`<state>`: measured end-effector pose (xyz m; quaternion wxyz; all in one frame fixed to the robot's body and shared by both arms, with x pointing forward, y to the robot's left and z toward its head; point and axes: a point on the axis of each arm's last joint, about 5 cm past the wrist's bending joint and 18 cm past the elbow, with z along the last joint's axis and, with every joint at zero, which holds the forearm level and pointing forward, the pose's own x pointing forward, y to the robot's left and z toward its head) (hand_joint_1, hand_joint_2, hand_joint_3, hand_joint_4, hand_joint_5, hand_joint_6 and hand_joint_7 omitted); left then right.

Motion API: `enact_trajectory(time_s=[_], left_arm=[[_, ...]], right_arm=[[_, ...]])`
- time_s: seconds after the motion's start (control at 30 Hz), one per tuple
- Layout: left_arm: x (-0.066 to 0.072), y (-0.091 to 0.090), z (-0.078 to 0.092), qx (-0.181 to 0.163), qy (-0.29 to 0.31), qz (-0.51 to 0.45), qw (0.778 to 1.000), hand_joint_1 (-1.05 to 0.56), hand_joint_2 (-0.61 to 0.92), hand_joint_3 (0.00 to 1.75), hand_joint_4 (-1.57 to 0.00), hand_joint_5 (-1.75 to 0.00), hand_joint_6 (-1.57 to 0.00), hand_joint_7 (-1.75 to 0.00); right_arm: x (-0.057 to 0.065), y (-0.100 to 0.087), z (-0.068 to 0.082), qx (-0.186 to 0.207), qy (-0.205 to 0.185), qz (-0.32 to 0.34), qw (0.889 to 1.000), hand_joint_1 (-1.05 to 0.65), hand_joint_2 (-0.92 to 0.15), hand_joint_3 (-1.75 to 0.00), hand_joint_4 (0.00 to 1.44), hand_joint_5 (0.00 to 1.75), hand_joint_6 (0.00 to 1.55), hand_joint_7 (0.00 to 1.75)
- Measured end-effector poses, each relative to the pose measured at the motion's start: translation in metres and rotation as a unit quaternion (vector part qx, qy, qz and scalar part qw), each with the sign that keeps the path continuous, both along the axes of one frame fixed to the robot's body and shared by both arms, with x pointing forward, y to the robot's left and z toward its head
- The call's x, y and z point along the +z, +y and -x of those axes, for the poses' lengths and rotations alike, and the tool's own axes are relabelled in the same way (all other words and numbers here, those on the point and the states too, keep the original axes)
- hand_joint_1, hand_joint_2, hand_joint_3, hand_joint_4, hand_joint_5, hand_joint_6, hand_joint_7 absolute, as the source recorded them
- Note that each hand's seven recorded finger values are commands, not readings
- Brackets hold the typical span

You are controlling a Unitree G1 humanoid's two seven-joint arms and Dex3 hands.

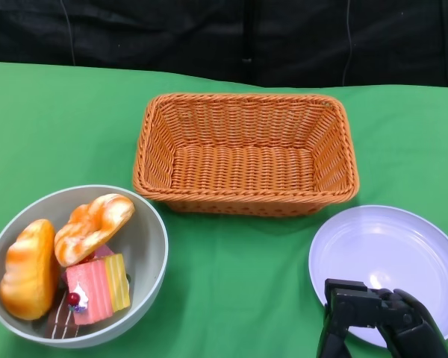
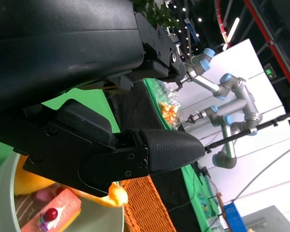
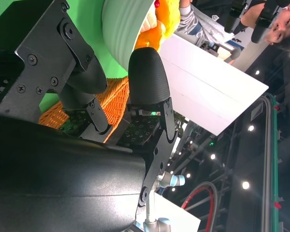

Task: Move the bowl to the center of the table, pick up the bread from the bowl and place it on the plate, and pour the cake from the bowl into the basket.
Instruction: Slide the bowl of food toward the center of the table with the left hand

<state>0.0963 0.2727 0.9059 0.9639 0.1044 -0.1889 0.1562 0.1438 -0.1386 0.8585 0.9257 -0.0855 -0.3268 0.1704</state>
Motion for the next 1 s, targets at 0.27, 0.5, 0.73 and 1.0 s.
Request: enact_trajectory(time_s=[0.27, 0.5, 0.73, 1.0], left_arm=[[-0.011, 0.003, -0.009, 0.007, 0.035, 0.009, 0.999, -0.95, 0.92, 0.71, -0.28, -0.03, -0.25, -0.01], [-0.019, 0.004, -0.014, 0.010, 0.054, 0.038, 0.998, -0.93, 0.92, 0.69, -0.29, -0.03, -0.24, 0.00], [-0.029, 0.002, -0.021, 0.008, 0.085, 0.071, 0.994, -0.89, 0.92, 0.73, -0.24, -0.01, -0.19, 0.00], [-0.037, 0.001, -0.024, 0.005, 0.120, 0.098, 0.988, -0.84, 0.92, 0.75, -0.15, 0.00, -0.11, 0.00]], right_arm=[[0.000, 0.000, 0.001, -0.001, 0.001, 0.000, 1.000, 0.16, -0.18, -1.75, 0.93, 1.68, 0.92, 1.38], [0.000, -0.001, 0.002, -0.001, 0.001, 0.001, 1.000, 0.17, -0.17, -1.75, 0.93, 1.68, 0.91, 1.38], [0.000, -0.002, 0.002, -0.002, 0.002, 0.002, 1.000, 0.17, -0.18, -1.75, 0.93, 1.67, 0.91, 1.37], [0.000, -0.003, 0.003, -0.002, 0.005, 0.001, 1.000, 0.19, -0.18, -1.75, 0.93, 1.69, 0.92, 1.37]])
